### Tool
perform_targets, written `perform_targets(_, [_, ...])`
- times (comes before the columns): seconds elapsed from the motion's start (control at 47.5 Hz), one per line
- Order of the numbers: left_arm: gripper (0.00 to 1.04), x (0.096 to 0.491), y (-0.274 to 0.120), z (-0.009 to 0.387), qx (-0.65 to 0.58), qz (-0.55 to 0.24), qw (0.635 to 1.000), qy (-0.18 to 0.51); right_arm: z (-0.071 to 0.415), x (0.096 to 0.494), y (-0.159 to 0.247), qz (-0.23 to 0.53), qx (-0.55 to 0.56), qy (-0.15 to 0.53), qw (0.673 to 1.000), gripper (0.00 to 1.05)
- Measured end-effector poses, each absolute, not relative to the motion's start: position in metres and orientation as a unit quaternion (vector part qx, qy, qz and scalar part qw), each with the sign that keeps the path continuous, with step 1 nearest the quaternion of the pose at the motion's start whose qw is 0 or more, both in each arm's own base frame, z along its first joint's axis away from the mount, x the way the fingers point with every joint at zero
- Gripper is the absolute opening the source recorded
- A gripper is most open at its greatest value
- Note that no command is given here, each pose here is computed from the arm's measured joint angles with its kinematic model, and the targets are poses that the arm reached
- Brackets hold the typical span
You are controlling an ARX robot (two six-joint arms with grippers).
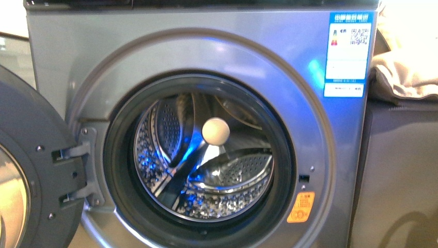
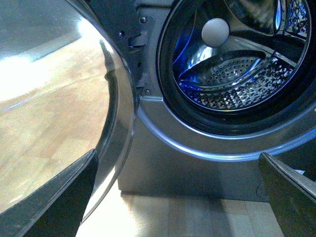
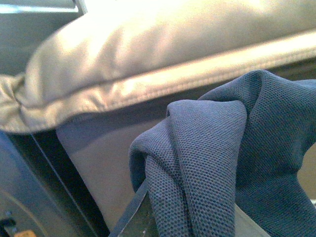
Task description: Put clothes into washing machine
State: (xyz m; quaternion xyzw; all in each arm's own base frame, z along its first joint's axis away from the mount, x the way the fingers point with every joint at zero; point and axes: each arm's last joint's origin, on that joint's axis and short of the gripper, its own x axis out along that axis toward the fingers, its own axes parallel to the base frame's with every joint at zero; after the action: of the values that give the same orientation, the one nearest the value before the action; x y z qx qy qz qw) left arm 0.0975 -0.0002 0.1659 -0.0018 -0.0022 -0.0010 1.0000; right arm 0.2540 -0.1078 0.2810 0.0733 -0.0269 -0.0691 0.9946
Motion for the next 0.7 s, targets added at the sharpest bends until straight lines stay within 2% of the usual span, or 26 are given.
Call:
perform_targets(0.379, [0.98,0.097,0.0,0.166,-0.002,-0.001,1.0,-0.002,0.409,0.263,-0.076,-0.03,0.028,-0.107,0.993,0.1])
perform_targets(0.695, [0.98,0.097,0.0,0.166,-0.002,-0.001,1.0,-0.002,0.509,0.251,0.004,0.06,0.021,-0.182,0.981,0.1])
